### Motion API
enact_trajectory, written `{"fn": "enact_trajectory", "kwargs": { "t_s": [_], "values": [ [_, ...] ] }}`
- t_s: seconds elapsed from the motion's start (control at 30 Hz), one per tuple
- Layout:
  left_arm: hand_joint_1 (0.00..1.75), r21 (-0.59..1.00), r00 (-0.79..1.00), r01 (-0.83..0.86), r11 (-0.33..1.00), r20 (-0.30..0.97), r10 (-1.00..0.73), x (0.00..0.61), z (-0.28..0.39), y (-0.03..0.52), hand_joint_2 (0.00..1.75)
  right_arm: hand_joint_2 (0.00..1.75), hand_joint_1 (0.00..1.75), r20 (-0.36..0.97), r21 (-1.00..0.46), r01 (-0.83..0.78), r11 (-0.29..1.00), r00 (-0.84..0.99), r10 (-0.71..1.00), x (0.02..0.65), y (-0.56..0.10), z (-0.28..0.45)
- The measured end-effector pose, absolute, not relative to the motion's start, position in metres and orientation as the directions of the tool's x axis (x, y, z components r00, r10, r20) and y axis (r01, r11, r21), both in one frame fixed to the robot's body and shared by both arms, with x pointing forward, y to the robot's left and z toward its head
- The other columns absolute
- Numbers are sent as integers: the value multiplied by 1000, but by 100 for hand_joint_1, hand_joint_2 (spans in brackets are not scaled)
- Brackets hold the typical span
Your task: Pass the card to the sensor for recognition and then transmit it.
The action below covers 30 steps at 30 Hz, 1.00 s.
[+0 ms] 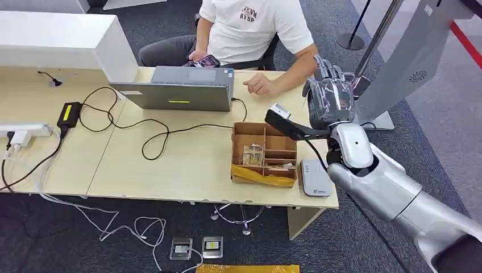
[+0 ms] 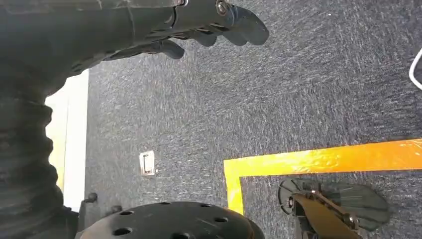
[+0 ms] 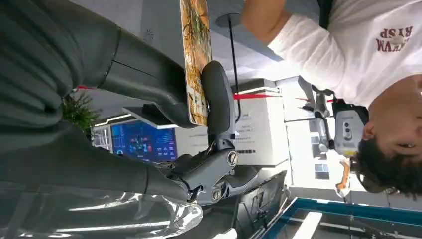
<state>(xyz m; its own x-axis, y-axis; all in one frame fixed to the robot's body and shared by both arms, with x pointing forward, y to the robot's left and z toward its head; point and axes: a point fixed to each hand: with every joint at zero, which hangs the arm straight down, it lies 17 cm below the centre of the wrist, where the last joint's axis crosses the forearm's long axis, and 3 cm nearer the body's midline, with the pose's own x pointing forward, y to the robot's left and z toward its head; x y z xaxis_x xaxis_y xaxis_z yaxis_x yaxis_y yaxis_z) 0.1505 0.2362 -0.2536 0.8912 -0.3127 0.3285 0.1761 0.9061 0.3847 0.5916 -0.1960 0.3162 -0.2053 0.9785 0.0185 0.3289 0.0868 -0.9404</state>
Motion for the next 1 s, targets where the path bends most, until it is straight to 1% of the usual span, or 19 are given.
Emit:
{"fn": "enact_trajectory", "kwargs": {
  "t_s": [0.07,0.2,0.5,0.73,1.0],
  "values": [
    [0,383,893,172,908,328,-308,150,-254,236,175,175,175,28,-941,327,92,-196,980,591,-202,312],
    [0,383,898,162,909,325,-297,149,-254,236,175,175,175,86,-934,331,137,-163,983,584,-221,299],
    [0,380,910,138,914,316,-269,145,-254,236,175,175,175,188,-946,255,200,-72,980,557,-276,234],
    [0,379,911,137,915,315,-267,145,-254,235,175,175,175,214,-953,214,215,-29,976,542,-299,206],
    [0,379,913,133,916,314,-262,144,-255,235,175,175,175,213,-965,151,215,-34,977,531,-299,179]
  ]
}}
